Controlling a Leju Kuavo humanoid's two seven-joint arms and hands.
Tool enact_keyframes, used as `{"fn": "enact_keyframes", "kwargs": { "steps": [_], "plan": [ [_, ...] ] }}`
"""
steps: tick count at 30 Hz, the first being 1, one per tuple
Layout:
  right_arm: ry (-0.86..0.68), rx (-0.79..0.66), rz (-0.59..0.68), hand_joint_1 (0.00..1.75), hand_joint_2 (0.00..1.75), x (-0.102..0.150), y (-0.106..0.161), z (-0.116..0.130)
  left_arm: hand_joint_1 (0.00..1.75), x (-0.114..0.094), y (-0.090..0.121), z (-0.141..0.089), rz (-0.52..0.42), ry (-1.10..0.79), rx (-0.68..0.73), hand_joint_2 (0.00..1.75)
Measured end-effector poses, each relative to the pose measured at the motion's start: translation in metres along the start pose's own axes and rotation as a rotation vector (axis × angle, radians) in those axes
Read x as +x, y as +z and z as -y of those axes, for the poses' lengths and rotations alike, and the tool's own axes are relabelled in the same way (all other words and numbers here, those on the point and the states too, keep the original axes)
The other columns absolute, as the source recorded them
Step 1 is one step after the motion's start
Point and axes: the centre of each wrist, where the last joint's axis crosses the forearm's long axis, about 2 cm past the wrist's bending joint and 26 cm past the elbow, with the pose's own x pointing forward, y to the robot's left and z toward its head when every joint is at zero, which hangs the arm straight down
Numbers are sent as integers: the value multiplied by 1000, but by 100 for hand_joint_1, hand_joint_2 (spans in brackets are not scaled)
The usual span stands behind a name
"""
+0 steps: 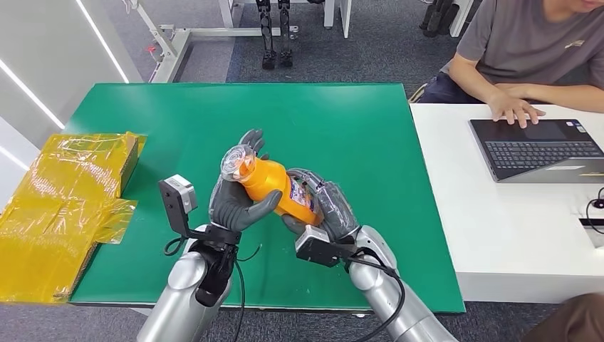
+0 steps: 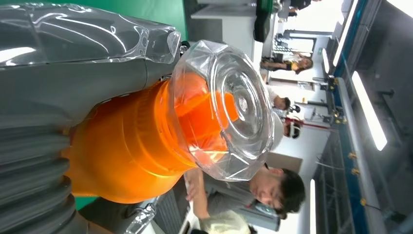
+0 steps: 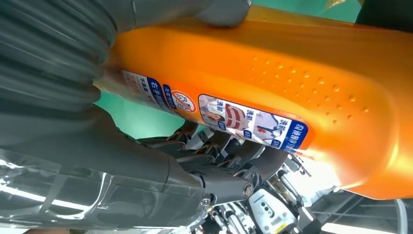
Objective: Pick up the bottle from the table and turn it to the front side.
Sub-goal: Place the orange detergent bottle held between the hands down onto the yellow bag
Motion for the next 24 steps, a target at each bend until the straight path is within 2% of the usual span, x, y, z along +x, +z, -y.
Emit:
{"fn": "enact_keyframes", "kwargs": {
  "steps": [5,6,9,10,24],
  "plan": [
    [-4,39,8,175,175,1,1,-5,0,-1,-6,-2,-6,-62,-2,175],
    [-4,42,9,175,175,1,1,-5,21,-1,-7,-2,-6,-69,-4,175],
    [-8,42,12,175,175,1,1,-6,151,-1,-9,-1,-11,-88,-4,175],
    [-11,41,13,175,175,1,1,-6,173,-2,-9,-1,-14,-94,-1,175],
    [-38,32,23,175,175,1,-2,-5,175,-8,-10,-3,-9,-120,47,175]
  ]
}}
